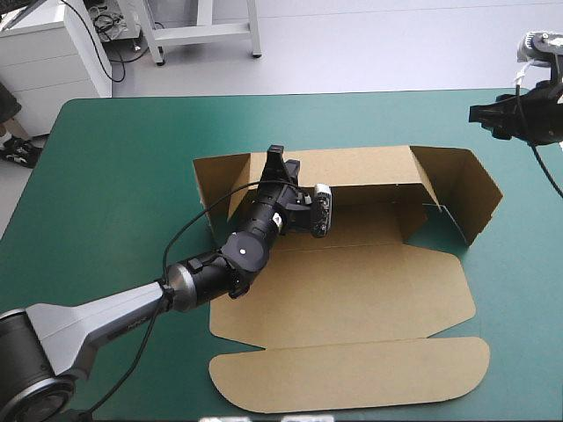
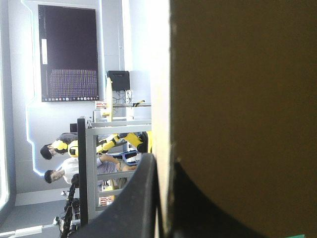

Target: Fold the box

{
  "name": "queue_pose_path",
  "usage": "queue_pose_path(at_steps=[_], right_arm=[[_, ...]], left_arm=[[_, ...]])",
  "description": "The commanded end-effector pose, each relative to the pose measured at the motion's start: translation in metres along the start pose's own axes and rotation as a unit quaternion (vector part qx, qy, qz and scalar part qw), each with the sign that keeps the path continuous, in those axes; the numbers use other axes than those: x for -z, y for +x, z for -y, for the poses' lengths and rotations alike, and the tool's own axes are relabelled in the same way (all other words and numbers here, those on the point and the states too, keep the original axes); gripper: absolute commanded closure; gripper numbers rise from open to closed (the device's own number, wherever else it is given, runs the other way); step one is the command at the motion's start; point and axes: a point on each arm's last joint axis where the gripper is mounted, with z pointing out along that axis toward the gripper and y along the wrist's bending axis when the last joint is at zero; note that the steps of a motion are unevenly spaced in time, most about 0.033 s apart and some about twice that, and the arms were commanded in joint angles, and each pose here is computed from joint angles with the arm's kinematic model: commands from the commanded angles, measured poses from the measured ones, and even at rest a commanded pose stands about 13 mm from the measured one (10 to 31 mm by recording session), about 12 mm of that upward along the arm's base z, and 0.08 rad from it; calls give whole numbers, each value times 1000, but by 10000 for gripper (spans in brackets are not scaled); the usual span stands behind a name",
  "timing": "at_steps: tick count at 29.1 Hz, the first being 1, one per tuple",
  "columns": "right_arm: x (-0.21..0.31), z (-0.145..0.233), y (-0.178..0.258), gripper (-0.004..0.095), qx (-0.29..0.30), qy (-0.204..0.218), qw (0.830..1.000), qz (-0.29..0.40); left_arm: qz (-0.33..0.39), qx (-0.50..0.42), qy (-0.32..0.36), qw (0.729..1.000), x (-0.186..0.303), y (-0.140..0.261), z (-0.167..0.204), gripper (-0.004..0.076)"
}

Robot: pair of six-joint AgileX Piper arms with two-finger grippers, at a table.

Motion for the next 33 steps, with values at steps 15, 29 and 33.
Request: queue_pose_path(at_steps=[15,29,33], right_arm=[[-18,-5,-26,338,-21,-61,998,17],[-146,17,-54,342,-55,-105,992,-38],[-166,20,-49,342,-60,-105,991,-58]], left_arm=[[-1,13,-29,999,10,2,-17,731],[2,13,-27,1000,10,1,-16,731],[2,15,-26,1000,10,1,-16,731]])
